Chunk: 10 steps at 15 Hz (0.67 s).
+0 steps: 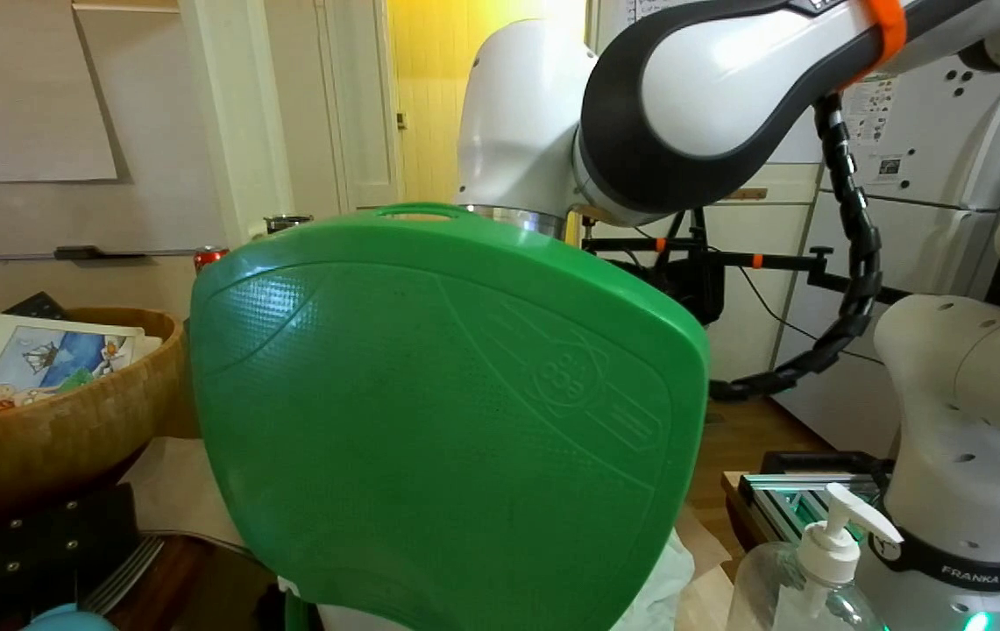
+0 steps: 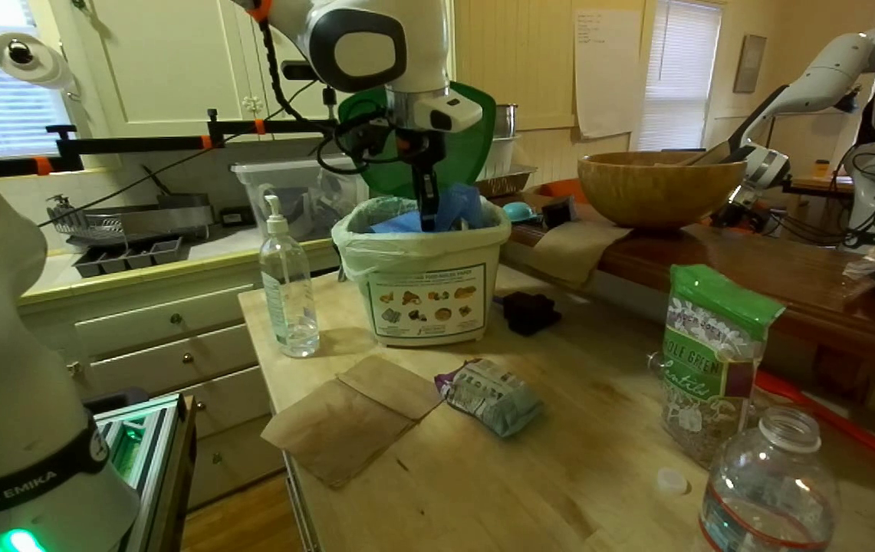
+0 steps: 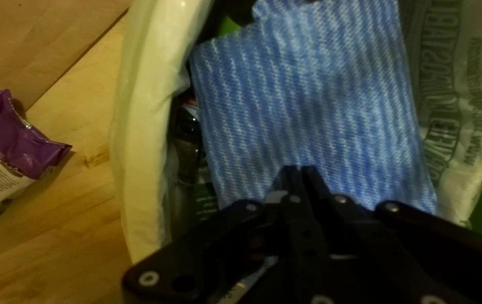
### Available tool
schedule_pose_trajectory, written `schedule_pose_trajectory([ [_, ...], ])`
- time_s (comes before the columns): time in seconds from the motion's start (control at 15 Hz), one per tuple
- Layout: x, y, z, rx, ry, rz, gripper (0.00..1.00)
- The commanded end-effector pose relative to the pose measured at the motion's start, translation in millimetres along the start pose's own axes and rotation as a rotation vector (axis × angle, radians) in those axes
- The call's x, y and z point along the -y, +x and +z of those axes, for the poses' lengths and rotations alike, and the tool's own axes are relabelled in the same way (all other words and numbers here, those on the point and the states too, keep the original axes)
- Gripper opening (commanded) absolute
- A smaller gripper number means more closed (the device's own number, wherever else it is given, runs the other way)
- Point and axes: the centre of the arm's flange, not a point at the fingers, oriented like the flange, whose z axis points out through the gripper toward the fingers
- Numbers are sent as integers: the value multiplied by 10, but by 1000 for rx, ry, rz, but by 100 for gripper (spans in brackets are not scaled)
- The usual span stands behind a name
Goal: Pick up the blue cloth and put it in the bin
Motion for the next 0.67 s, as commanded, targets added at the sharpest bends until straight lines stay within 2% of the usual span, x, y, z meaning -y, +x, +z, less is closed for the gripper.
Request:
schedule_pose_trajectory([
  [0.0,8,-34,-267,-14,29,13,40],
  [0.2,37,-81,-505,-51,69,10,63],
  [0.53,-8,-113,-764,-111,56,14,99],
  [0.6,-43,-115,-791,-116,44,14,100],
])
